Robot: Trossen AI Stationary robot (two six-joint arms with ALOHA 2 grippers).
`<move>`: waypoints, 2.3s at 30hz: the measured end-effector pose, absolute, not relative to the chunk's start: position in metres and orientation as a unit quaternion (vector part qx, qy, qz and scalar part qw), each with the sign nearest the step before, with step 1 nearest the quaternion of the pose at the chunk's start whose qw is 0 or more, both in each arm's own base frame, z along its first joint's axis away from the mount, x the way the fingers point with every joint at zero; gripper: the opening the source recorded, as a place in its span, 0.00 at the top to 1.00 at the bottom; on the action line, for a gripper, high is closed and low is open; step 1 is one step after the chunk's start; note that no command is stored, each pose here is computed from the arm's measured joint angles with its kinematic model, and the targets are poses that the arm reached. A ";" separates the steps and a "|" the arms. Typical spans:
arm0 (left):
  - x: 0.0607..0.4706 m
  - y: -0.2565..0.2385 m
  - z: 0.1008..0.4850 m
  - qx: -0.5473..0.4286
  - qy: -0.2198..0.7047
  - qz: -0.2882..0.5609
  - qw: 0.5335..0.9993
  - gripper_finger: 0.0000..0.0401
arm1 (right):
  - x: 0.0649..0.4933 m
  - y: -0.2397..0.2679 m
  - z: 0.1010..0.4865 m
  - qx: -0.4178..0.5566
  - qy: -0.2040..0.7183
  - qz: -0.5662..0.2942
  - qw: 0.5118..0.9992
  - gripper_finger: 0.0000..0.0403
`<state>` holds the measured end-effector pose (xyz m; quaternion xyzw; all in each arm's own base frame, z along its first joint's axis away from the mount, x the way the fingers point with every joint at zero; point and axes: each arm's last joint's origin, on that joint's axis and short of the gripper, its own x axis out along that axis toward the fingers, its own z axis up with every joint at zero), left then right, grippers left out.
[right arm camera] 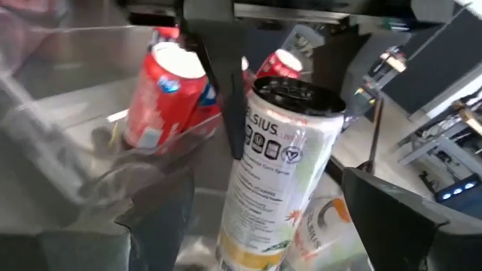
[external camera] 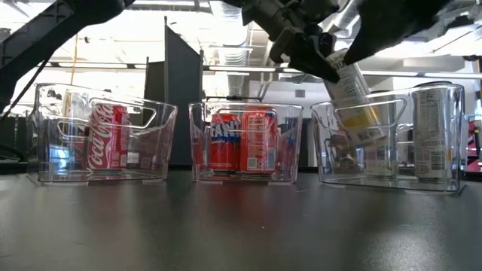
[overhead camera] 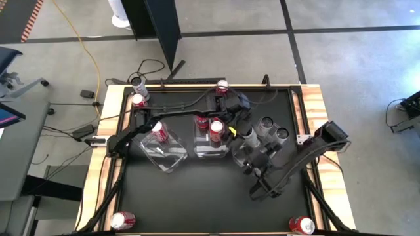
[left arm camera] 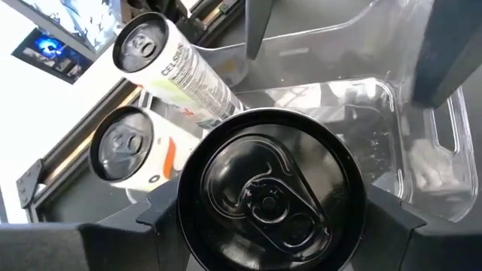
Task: Sort soda cans
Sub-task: Put the bottom white soda can into the right transparent bin
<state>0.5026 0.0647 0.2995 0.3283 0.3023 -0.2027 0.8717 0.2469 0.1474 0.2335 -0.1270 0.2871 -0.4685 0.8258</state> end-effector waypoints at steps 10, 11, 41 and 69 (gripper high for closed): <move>0.506 0.062 0.299 0.347 0.300 -0.187 0.869 0.36 | 0.251 0.162 0.255 -0.108 0.350 -0.433 0.824 0.13; 0.507 0.062 0.297 0.350 0.301 -0.184 0.868 0.36 | 0.252 0.162 0.257 -0.109 0.356 -0.430 0.823 0.13; 0.521 0.066 0.258 0.369 0.343 -0.184 0.844 0.31 | 0.253 0.157 0.252 -0.061 0.365 -0.452 0.812 0.32; 0.522 0.066 0.257 0.371 0.341 -0.183 0.844 0.31 | 0.274 0.111 0.238 -0.161 0.396 -0.473 0.770 0.99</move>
